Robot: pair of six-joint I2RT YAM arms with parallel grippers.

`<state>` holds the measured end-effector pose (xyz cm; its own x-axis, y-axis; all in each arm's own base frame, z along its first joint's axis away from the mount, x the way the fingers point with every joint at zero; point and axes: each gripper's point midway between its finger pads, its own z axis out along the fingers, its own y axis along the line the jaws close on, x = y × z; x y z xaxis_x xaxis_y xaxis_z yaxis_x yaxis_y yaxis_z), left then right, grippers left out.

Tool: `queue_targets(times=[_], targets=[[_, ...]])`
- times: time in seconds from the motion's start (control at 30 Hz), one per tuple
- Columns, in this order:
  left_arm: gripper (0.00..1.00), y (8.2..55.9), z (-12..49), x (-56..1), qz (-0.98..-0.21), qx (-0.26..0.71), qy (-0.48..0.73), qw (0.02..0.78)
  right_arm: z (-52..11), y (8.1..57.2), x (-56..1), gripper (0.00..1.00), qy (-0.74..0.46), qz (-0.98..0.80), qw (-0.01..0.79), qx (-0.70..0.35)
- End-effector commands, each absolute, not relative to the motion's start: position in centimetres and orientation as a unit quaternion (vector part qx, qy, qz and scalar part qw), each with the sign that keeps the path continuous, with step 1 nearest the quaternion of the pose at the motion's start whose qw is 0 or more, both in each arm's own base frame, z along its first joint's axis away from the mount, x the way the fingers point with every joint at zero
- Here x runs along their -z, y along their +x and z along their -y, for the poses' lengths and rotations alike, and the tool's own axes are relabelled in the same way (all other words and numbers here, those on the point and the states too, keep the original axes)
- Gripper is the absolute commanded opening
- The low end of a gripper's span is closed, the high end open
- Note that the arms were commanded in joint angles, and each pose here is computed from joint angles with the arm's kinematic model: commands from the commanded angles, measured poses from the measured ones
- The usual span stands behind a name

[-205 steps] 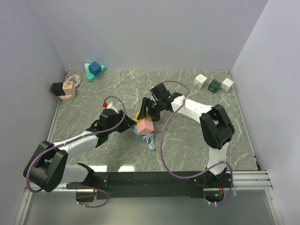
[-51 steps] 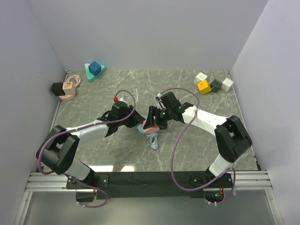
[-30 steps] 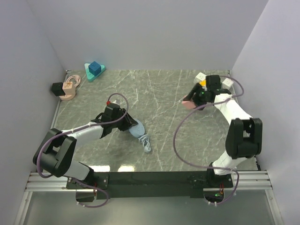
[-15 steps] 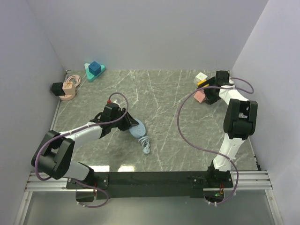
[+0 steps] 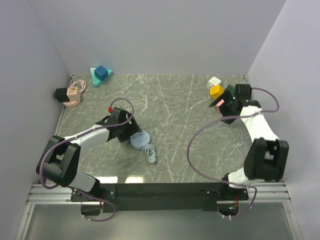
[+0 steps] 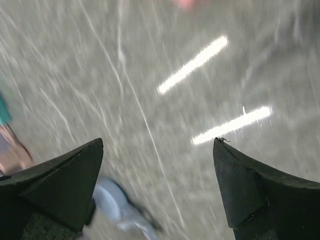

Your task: Pull the plug off the socket

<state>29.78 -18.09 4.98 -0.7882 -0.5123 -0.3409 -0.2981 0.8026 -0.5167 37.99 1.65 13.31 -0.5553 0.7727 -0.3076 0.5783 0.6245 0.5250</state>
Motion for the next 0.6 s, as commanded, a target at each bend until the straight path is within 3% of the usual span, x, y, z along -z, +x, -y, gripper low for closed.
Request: queue_targets(times=[0.0, 0.17, 0.43, 0.57], targets=[[0.83, 29.6, 15.7, -4.2, -0.927, 0.151, -0.248, 0.239, -3.6, 33.7, -14.1, 0.97, 0.332, -0.889, 0.256, -0.185], [0.84, 28.6, 13.3, -5.5, -0.918, 0.096, -0.291, 0.251, -6.8, 30.5, -13.8, 0.98, 0.274, -0.907, 0.258, -0.188], [0.85, 25.2, 20.9, -10.5, -0.923, 0.169, -0.246, 0.241, -7.1, 28.3, -14.1, 0.98, 0.255, -0.915, 0.26, -0.171], [0.86, 23.6, 23.3, -10.0, -0.93, 0.164, -0.244, 0.221, -7.0, 27.2, -14.4, 0.99, 0.255, -0.916, 0.259, -0.171]])
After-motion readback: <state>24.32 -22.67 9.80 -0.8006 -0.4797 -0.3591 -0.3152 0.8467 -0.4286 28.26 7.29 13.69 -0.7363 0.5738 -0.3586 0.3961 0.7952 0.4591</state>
